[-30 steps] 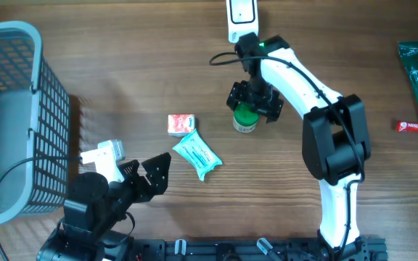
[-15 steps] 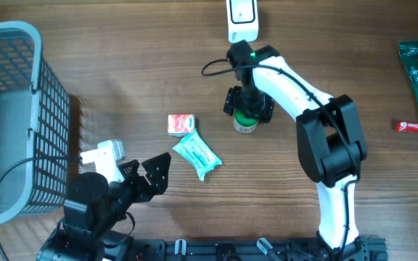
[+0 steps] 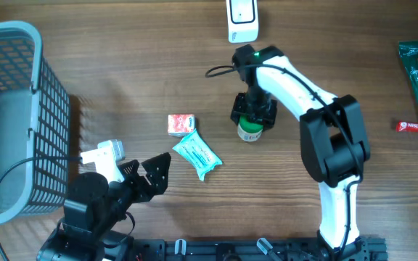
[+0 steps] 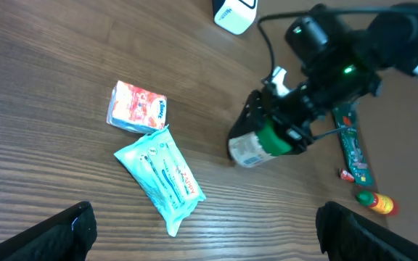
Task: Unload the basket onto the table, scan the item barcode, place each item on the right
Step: 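Lift the green-lid jar up to the white scanner, then carry the jar to the right edge and release it, then move the right gripper to the teal wet-wipes pack and grasp it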
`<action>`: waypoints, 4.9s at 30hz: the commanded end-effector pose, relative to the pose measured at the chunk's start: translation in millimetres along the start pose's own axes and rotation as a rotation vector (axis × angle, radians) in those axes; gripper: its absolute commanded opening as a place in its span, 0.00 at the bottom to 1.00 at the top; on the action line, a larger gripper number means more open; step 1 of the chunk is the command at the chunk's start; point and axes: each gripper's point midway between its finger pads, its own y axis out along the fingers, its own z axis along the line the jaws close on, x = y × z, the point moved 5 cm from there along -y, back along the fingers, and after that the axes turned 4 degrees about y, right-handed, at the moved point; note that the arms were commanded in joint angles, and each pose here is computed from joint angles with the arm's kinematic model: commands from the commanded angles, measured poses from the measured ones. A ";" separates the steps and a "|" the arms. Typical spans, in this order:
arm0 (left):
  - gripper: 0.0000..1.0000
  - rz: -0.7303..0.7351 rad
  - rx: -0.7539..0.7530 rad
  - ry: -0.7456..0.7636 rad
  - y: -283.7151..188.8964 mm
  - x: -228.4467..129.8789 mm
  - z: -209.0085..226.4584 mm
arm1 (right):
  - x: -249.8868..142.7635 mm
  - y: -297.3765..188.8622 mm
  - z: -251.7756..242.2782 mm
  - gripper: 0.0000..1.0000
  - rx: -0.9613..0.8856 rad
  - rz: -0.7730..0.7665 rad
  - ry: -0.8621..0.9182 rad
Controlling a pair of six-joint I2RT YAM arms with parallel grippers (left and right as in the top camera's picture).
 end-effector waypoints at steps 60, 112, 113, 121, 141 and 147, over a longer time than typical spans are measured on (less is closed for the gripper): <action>1.00 -0.003 0.002 0.024 0.1 0.5 -0.3 | 123.0 -201.2 46.3 0.67 0.391 -1.216 -0.090; 1.00 -0.003 0.002 0.024 0.1 0.5 -0.3 | 201.1 -73.2 -370.1 0.67 0.204 -0.561 0.686; 1.00 -0.003 0.002 0.024 0.1 0.5 -0.3 | 201.8 -67.4 -371.8 0.69 0.198 -0.548 0.691; 1.00 -0.003 0.002 0.024 0.1 0.5 -0.3 | 193.9 -71.6 -400.2 1.00 0.090 -0.550 0.758; 1.00 -0.003 0.002 0.024 0.1 0.5 -0.3 | 93.6 -288.0 -218.5 1.00 0.356 -0.869 0.412; 1.00 -0.003 0.002 0.024 0.1 0.5 -0.3 | 16.2 -256.1 -72.0 1.00 0.528 -0.614 -0.601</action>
